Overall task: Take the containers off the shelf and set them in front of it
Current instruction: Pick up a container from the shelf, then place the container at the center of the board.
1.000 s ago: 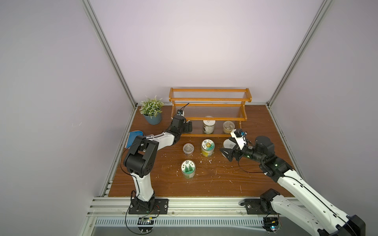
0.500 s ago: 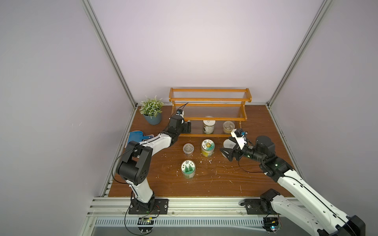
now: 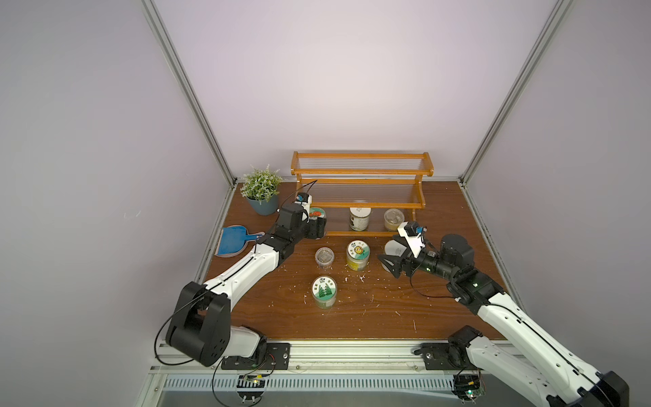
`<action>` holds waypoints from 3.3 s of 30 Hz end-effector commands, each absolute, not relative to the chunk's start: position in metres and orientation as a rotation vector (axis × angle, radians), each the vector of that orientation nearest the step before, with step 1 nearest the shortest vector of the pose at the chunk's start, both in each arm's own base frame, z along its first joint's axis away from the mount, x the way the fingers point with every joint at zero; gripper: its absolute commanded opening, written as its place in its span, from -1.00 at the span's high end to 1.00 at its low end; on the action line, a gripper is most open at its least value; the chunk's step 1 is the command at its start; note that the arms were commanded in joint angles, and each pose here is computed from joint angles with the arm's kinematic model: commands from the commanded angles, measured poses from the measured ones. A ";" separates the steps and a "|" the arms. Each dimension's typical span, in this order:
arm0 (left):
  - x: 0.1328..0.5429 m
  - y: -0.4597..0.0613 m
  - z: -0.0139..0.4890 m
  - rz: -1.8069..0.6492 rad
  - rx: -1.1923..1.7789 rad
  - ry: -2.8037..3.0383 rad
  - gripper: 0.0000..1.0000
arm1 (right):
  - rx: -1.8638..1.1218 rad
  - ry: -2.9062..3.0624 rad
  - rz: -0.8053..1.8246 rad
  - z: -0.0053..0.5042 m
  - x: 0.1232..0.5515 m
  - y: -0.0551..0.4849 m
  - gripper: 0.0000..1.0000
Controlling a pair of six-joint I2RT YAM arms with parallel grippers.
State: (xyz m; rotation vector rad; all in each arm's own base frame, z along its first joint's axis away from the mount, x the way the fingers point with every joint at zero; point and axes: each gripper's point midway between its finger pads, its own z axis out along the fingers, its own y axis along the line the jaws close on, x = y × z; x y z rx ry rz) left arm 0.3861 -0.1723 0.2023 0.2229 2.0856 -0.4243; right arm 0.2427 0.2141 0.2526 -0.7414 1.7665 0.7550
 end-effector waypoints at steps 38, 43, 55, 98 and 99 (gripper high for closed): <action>0.203 -0.341 0.139 -0.723 1.006 2.039 -0.69 | -0.566 1.835 0.519 0.281 0.233 0.157 -0.98; 0.206 -0.341 0.122 -0.684 1.039 2.041 -0.71 | -0.562 1.834 0.511 0.280 0.234 0.155 -0.98; 0.200 -0.344 0.106 -0.706 1.079 2.057 -0.86 | -0.560 1.832 0.511 0.278 0.235 0.154 -0.98; 0.190 -0.337 0.121 -0.711 1.120 2.093 -0.77 | -0.580 1.831 0.558 0.272 0.238 0.160 -0.98; 0.191 -0.337 0.121 -0.705 1.121 2.092 -0.77 | -0.582 1.831 0.558 0.273 0.238 0.161 -0.98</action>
